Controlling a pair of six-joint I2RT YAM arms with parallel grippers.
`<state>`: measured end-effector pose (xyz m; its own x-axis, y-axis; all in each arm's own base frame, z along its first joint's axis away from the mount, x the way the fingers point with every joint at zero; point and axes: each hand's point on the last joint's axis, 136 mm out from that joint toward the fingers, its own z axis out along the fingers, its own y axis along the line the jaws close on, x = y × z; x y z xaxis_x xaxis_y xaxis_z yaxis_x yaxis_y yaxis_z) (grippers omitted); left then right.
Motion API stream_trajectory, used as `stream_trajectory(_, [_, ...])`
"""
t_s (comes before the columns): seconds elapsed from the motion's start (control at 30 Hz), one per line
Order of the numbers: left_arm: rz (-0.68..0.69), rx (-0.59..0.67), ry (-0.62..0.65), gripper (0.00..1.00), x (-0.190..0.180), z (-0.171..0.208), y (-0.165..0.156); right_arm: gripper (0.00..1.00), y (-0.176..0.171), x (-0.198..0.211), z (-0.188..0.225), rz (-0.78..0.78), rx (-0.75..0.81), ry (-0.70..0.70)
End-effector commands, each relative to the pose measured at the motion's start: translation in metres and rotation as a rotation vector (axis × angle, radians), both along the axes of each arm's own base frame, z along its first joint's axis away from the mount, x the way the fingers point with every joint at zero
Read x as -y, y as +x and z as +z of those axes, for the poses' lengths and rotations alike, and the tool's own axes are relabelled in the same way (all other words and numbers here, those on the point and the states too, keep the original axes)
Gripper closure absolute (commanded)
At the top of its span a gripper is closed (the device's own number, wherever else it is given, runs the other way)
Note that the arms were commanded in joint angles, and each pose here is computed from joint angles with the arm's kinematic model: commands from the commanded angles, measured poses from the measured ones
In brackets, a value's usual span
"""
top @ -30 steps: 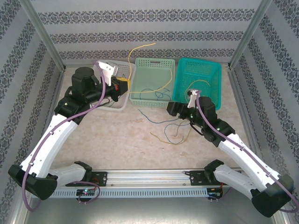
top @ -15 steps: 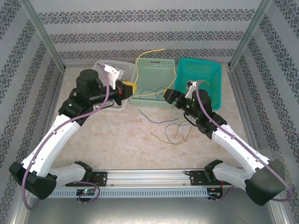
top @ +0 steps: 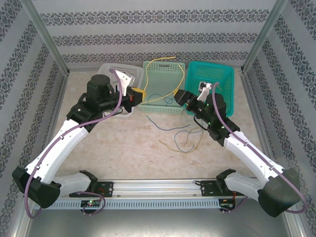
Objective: Untangle the cables
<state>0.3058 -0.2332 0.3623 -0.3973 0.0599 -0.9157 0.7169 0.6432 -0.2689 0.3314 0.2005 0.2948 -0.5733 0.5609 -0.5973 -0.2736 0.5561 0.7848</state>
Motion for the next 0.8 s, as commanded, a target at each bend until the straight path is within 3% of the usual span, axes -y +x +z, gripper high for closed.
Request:
stream_trajectory(0.0, [0.124, 0.007, 0.042, 0.97, -0.014, -0.005, 0.014, 0.23, -0.006, 0.001, 0.009, 0.021, 0.025, 0.03])
stream_trajectory(0.17, [0.24, -0.003, 0.007, 0.97, -0.024, -0.003, 0.03, 0.23, -0.011, 0.004, -0.007, 0.018, -0.035, 0.03])
stream_trajectory(0.37, [0.126, -0.006, -0.076, 0.97, 0.0, 0.002, 0.022, 0.22, -0.007, 0.004, -0.018, 0.002, -0.073, 0.062])
stream_trajectory(0.77, [0.002, 0.019, -0.059, 0.97, 0.032, -0.002, 0.0, 0.2, 0.021, -0.022, -0.022, 0.038, -0.145, 0.174])
